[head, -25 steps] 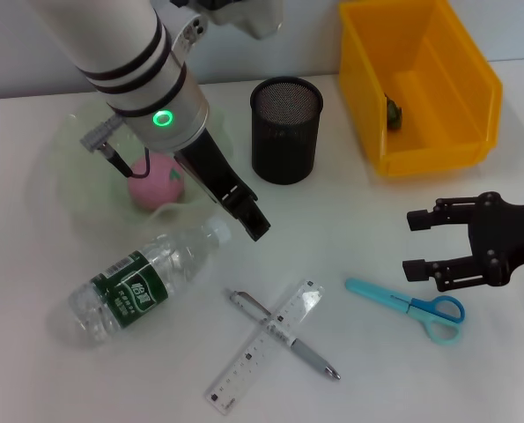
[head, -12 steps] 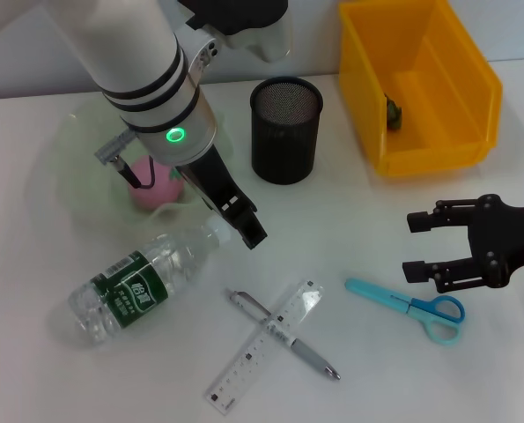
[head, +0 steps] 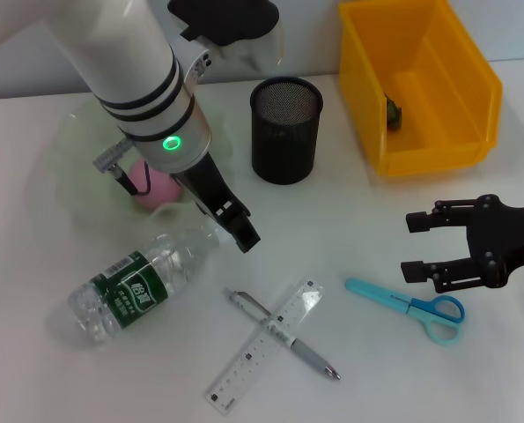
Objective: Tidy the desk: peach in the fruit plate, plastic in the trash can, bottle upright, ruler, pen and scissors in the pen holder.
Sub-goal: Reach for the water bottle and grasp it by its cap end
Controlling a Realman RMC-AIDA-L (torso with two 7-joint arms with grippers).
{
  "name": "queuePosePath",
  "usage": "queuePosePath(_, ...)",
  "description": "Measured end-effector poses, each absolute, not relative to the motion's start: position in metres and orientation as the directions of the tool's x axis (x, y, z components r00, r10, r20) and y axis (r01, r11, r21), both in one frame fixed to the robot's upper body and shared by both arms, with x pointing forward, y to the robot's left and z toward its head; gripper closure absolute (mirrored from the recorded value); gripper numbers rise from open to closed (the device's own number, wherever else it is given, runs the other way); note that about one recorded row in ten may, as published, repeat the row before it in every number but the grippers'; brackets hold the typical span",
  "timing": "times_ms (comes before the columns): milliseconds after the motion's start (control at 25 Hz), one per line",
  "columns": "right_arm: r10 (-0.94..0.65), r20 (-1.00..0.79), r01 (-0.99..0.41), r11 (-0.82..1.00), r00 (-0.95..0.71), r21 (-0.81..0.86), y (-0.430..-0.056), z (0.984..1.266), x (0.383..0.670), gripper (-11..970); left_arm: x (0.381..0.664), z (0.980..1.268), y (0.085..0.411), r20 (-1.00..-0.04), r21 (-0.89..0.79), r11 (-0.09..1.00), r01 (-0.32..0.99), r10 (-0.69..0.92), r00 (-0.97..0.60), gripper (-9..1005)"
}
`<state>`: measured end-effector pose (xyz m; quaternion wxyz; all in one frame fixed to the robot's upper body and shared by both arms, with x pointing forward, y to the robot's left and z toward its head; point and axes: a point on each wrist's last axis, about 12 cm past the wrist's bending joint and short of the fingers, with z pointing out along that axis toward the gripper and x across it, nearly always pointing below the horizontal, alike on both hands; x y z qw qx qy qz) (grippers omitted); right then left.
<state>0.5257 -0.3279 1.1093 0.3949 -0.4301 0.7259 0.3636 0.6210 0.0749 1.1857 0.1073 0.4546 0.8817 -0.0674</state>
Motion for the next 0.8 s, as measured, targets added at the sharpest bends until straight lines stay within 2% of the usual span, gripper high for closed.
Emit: queuePosePath(800,-0.331,-0.889,-0.91,0.371,-0.316,0.185,-0.329,1.11,0.526,175,0.626,1.168,0.081,-0.255,-0.008,0.594,0.805,0.777,-0.576,319)
